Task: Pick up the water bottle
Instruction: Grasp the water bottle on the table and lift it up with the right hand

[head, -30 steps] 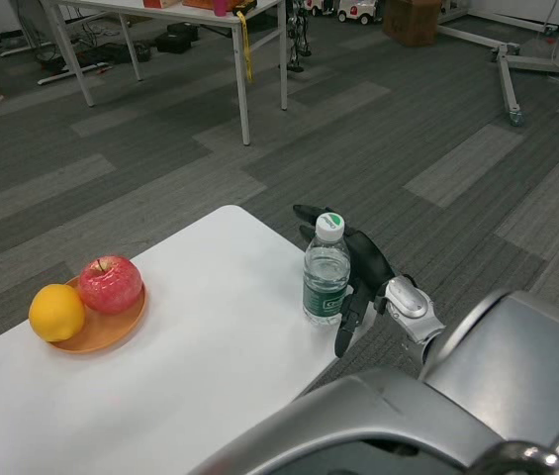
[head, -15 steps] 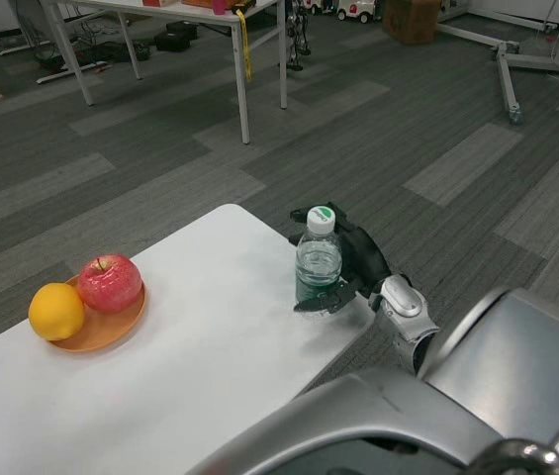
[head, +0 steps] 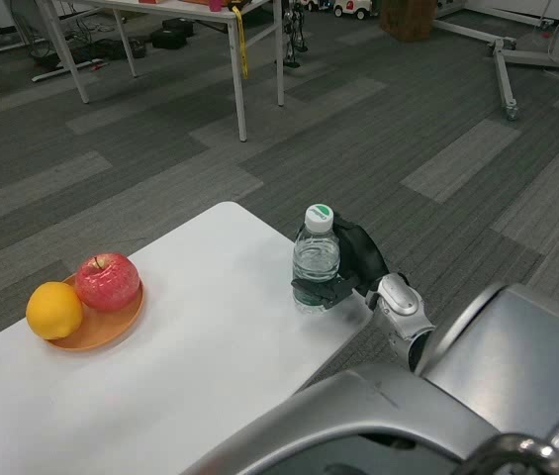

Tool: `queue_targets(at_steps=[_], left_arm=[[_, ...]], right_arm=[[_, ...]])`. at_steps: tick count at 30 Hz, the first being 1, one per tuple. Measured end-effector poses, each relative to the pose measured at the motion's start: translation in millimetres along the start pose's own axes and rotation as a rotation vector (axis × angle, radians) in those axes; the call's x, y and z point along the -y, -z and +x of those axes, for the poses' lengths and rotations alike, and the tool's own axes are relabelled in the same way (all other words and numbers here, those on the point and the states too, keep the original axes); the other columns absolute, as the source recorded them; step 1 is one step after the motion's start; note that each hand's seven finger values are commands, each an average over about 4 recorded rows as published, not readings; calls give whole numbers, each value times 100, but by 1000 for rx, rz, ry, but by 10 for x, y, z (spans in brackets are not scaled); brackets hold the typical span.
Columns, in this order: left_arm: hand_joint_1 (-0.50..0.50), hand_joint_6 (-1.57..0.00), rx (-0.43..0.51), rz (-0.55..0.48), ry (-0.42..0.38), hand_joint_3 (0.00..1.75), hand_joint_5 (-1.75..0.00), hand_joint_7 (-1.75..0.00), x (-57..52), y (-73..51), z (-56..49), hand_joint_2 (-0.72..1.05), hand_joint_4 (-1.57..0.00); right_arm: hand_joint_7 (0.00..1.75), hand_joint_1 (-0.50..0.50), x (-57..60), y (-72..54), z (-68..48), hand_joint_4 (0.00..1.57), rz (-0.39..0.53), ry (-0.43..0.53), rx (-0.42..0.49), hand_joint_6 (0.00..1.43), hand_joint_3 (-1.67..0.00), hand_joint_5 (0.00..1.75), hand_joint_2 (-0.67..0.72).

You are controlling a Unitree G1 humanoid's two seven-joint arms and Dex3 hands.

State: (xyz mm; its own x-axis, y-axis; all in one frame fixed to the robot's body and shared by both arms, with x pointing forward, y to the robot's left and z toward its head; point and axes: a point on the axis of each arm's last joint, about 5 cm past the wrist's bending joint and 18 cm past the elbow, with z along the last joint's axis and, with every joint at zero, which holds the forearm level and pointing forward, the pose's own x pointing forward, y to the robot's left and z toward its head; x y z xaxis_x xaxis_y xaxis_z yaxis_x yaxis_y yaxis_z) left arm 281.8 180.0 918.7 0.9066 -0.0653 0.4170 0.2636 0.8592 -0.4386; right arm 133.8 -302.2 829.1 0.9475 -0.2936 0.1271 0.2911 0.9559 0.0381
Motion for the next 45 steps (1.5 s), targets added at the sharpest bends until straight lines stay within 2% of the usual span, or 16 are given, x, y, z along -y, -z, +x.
queue_targets(at_steps=[2, 5, 14, 18, 22, 26, 30, 33, 38, 42, 45], left_arm=[[-50, 0, 0, 0, 0, 9, -10, 0, 0, 0, 0, -19, 0], [-50, 0, 0, 0, 0, 7, -10, 0, 0, 0, 0, -19, 0], [-50, 0, -2, 0, 2, 9, -10, 0, 3, 3, 0, -19, 0], [-50, 0, -2, 0, 2, 9, -10, 0, 3, 4, -1, -19, 0], [-50, 0, -2, 0, 2, 9, -10, 0, 4, 4, -1, -19, 0], [-50, 0, -2, 0, 2, 9, -10, 0, 4, 4, -1, -19, 0], [-50, 0, -2, 0, 2, 0, -10, 0, 4, 4, -4, -19, 0], [-50, 0, 1, -2, 3, 4, -10, 0, 6, 1, -15, -19, 0], [-50, 0, 3, -4, 5, 9, -10, 0, 9, -2, -22, -19, 0], [-50, 0, 3, -4, 4, 4, -10, 0, 6, -1, -29, -19, 0], [-50, 0, 3, -4, 2, 7, -10, 0, 4, -1, -33, -19, 0]], right_arm=[[124, -38, -9, 4, 0, 157, 3, -1, -1, 136, -155, 136, -32], [112, -38, -26, 10, 1, 157, 7, -6, -1, 140, -159, 136, -32], [112, -33, -102, -19, 39, 157, 21, -42, 30, 137, -159, 136, -35], [112, -33, -169, -59, 85, 157, 34, -78, 63, 137, -159, 126, -35], [112, -33, -247, -104, 151, 157, 48, -110, 99, 137, -159, 126, -40], [112, -31, -321, -165, 242, 157, 54, -133, 135, 137, -159, 126, -41], [106, -25, -360, -227, 306, 157, 54, -143, 167, 136, -159, 126, -41], [105, -25, -425, -279, 348, 157, 72, -123, 197, 134, -159, 126, -41], [112, -25, -541, -394, 442, 153, 110, -86, 260, 134, -159, 126, -48], [105, -25, -605, -472, 512, 151, 112, -97, 288, 133, -159, 126, -48], [106, -25, -648, -529, 570, 151, 109, -117, 308, 134, -159, 126, -48]])
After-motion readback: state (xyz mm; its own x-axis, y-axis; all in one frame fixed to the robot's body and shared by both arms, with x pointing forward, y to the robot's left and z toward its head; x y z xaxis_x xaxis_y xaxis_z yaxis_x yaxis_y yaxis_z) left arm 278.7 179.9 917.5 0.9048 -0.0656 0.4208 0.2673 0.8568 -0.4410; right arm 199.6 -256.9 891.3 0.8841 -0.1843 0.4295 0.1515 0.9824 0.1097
